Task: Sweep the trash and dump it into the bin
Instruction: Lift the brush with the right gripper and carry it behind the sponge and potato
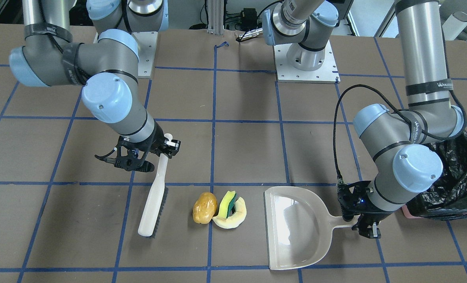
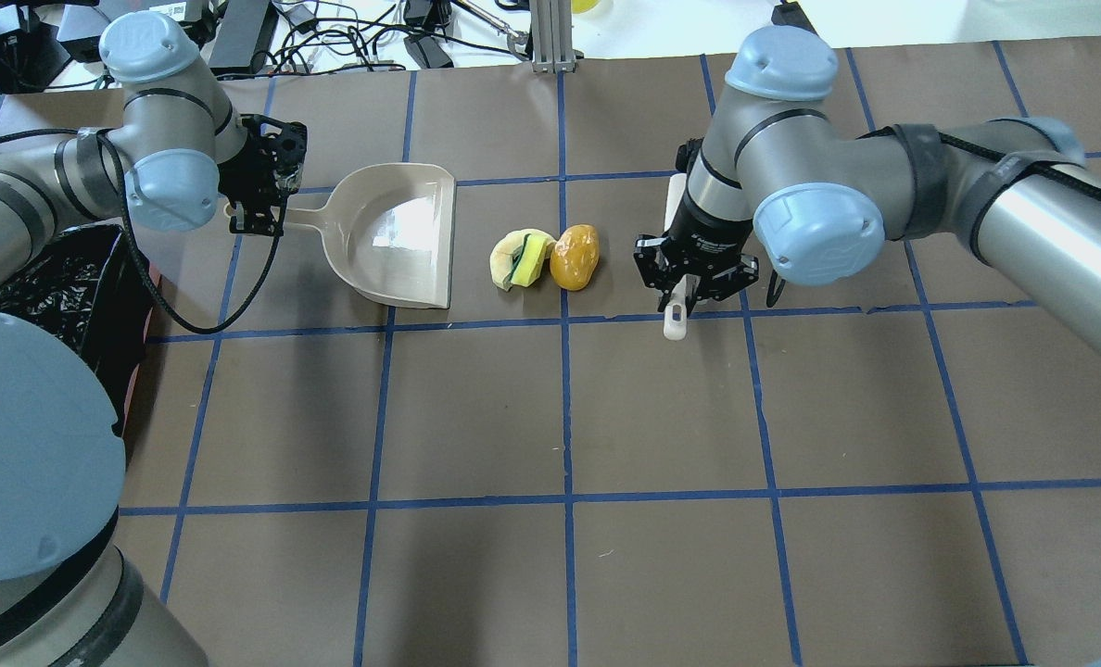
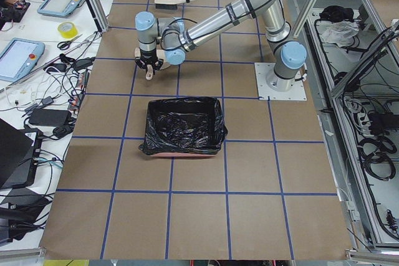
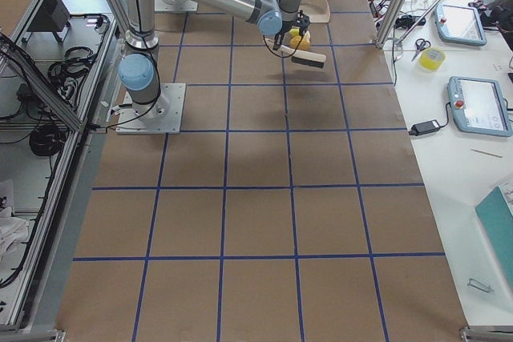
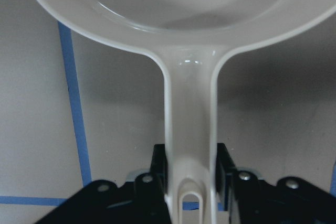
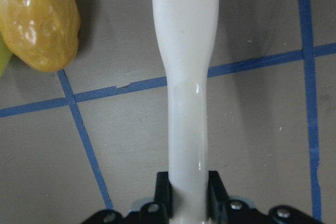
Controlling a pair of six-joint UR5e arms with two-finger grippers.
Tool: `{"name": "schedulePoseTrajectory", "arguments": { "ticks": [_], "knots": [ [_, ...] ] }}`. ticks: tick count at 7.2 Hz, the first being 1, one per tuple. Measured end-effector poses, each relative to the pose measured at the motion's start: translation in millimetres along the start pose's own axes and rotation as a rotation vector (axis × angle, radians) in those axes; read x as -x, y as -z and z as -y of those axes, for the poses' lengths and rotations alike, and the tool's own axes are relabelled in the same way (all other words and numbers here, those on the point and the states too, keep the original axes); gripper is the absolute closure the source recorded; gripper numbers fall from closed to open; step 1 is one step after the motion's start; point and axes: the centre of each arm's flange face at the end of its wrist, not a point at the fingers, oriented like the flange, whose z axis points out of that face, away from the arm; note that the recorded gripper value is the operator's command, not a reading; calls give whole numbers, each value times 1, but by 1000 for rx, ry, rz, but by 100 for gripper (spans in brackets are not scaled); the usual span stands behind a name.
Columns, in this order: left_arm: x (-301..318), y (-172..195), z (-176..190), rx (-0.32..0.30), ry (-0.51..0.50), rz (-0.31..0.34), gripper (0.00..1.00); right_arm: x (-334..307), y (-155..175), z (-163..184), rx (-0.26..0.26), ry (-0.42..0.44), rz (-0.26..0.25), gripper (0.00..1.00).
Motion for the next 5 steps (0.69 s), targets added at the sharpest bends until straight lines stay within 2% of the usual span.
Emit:
{"name": "schedulePoseTrajectory", "arguments": {
  "ticks": [2, 5],
  "knots": [
    [0, 0, 6, 2, -7, -1, 100, 22, -8, -15, 12, -38, -7, 100],
    [0, 0, 9, 2, -9, 0, 100, 55, -30, -35, 33, -45, -25, 100]
  ]
}}
